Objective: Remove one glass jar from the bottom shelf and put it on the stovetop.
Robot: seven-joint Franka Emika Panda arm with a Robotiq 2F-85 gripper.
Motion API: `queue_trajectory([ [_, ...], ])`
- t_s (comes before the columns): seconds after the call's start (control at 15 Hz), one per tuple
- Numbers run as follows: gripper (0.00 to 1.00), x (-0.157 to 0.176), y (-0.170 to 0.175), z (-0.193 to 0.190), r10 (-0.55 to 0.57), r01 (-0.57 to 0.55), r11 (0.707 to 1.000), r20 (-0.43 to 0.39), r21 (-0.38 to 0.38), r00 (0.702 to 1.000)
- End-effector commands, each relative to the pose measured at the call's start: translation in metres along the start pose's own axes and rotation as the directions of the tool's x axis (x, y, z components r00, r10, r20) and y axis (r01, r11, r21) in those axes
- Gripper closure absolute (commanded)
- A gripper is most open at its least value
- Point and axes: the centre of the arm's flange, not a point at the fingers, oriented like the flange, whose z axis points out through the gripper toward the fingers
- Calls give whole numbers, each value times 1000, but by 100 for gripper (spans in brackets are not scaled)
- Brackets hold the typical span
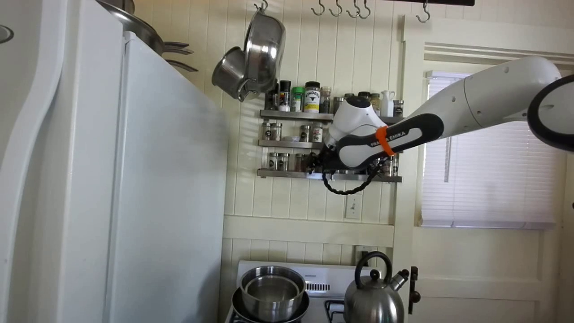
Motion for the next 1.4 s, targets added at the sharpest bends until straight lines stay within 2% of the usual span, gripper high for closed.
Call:
queue_trajectory([
  [0.0, 0, 17, -10, 16, 22, -23, 999, -20, -31, 1000],
  [0.33, 0, 35, -27, 37, 38, -39, 999, -52, -4, 998],
  [0.8, 0, 54, -44, 66, 64, -70, 996, -113, -56, 992],
  [1.33, 0, 74, -54, 79, 69, -84, 993, -159, -88, 985],
])
